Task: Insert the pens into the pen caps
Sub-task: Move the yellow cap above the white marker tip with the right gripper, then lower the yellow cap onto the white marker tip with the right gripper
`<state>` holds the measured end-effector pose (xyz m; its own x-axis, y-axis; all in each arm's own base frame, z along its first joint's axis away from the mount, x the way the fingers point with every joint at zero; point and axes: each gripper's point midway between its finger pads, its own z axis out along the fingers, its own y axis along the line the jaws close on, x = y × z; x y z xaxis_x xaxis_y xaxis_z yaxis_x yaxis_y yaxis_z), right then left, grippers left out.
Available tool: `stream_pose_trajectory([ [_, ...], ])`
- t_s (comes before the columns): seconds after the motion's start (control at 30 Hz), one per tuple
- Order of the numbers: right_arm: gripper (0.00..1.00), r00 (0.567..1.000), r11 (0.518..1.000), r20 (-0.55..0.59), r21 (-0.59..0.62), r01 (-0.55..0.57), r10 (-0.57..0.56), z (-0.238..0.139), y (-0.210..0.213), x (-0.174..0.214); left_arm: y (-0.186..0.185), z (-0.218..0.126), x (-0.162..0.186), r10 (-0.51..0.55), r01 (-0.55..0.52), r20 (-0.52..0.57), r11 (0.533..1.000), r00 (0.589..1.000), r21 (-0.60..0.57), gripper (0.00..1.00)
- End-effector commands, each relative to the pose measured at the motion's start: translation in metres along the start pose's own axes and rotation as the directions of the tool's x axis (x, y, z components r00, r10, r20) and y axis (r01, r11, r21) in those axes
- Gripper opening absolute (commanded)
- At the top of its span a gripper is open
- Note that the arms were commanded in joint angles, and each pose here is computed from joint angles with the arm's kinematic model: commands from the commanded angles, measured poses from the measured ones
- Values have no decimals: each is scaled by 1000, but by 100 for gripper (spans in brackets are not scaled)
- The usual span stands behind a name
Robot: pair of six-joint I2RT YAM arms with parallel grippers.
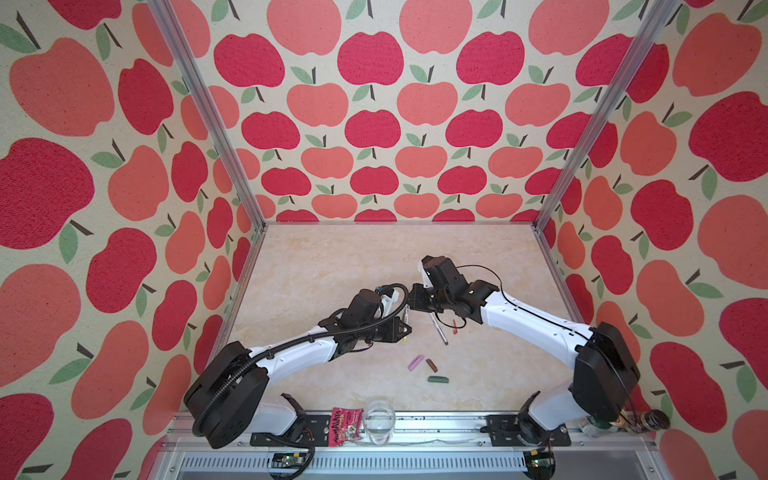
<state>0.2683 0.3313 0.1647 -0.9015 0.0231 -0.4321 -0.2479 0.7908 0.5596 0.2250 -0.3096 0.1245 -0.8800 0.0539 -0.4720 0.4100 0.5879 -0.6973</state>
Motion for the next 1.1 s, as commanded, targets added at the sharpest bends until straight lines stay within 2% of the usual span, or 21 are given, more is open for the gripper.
stream_pose_trajectory([
  [0.0,7,1000,1000,-3,2,-1,1,-7,-3,7,-17,-9,-24,53,-59,108,997,993,45,0],
  [0.27,12,1000,999,4,-42,19,-19,-15,6,9,-27,-13,-35,93,-107,167,991,982,79,0],
  [0.5,33,990,988,96,-109,112,-102,-49,26,-9,-38,-14,-27,189,-205,125,969,974,137,0],
  [0.7,51,981,978,144,-149,148,-127,-81,27,-18,-48,-22,-22,280,-293,97,939,955,178,0],
  [0.83,54,979,973,156,-168,156,-130,-97,23,-23,-58,-34,-23,344,-361,115,911,932,202,0],
  [0.97,55,978,972,145,-162,172,-149,-107,19,-26,-63,-46,-21,424,-441,123,880,897,176,0],
  [1.07,55,972,949,124,-221,224,-200,-108,33,-25,-67,-54,-19,473,-489,127,852,872,184,0],
])
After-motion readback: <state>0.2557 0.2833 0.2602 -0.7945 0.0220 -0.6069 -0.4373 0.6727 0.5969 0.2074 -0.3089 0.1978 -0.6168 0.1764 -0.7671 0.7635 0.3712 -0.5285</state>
